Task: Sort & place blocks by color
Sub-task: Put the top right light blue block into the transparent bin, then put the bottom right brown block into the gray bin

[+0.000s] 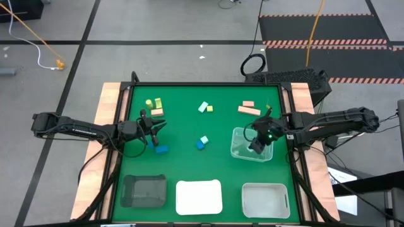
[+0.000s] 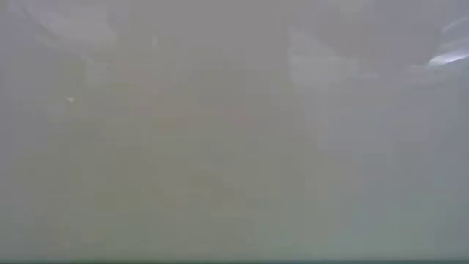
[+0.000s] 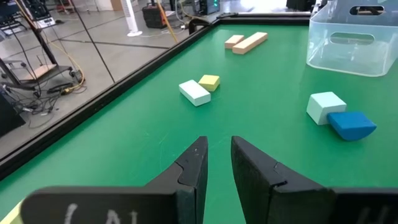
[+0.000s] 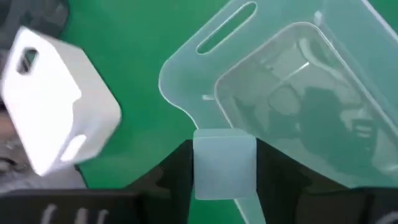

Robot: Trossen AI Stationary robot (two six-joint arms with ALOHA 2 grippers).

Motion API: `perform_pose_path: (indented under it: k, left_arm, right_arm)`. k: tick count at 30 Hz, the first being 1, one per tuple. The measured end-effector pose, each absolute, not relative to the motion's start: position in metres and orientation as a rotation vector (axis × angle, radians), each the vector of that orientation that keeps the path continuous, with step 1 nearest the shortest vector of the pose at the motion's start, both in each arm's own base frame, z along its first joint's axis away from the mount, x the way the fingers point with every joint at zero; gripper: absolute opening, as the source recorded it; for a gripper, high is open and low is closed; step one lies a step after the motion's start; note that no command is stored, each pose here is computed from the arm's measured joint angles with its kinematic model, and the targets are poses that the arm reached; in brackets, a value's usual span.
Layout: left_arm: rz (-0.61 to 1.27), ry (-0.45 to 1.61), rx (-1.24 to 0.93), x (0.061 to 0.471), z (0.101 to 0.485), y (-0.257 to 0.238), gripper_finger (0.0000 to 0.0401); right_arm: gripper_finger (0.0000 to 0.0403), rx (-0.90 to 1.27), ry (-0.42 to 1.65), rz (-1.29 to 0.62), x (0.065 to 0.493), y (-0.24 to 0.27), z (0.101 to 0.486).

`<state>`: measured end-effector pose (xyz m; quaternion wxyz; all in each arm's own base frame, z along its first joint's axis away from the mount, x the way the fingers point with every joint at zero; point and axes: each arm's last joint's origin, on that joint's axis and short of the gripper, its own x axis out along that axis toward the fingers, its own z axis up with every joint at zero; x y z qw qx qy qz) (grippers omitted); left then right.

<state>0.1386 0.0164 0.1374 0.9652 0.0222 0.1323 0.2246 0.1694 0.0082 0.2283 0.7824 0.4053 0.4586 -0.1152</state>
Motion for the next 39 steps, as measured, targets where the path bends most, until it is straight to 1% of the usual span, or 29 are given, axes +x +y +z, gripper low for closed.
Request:
perform_pose_path:
  k: [4,8,11,13,17,20,22,24,29,34,39]
  left_arm:
    - [0.455,0.268,0.045,0.139,0.137,0.016,0.0072]
    - [0.454,0.268,0.047,0.139,0.137,0.016,0.0072]
    - [0.454,0.268,0.046,0.139,0.137,0.016,0.0072]
    - [0.454,0.269,0.048,0.139,0.137,0.016,0.0072]
    - [0.454,0.269,0.047,0.139,0.137,0.016,0.0072]
    - [0.454,0.268,0.047,0.139,0.137,0.016,0.0072]
    - [0.454,0.268,0.047,0.139,0.137,0.016,0.0072]
    - [0.454,0.268,0.047,0.139,0.137,0.016,0.0072]
    - [0.455,0.268,0.046,0.139,0.137,0.016,0.0072]
    - [0.455,0.269,0.046,0.139,0.137,0.016,0.0072]
    - [0.455,0.269,0.046,0.139,0.137,0.016,0.0072]
  right_arm:
    - [0.0195,0.780,0.987,-0.196,0.170,0.008,0.229]
    - [0.0246,0.686,0.975,-0.194,0.170,0.004,0.229]
    - [0.0274,0.610,0.933,-0.215,0.172,-0.002,0.230]
    - [0.0286,0.546,0.886,-0.259,0.174,-0.008,0.231]
    - [0.0292,0.398,0.791,-0.408,0.177,-0.023,0.235]
    - [0.0293,0.300,0.790,-0.567,0.174,-0.037,0.234]
    - [0.0294,0.282,0.820,-0.659,0.171,-0.049,0.231]
    - [0.0292,0.321,0.866,-0.714,0.169,-0.061,0.225]
    - [0.0283,0.491,0.993,-0.749,0.170,-0.089,0.203]
    - [0.0283,0.485,1.107,-0.755,0.172,-0.110,0.183]
    - [0.0283,0.478,1.150,-0.769,0.172,-0.124,0.172]
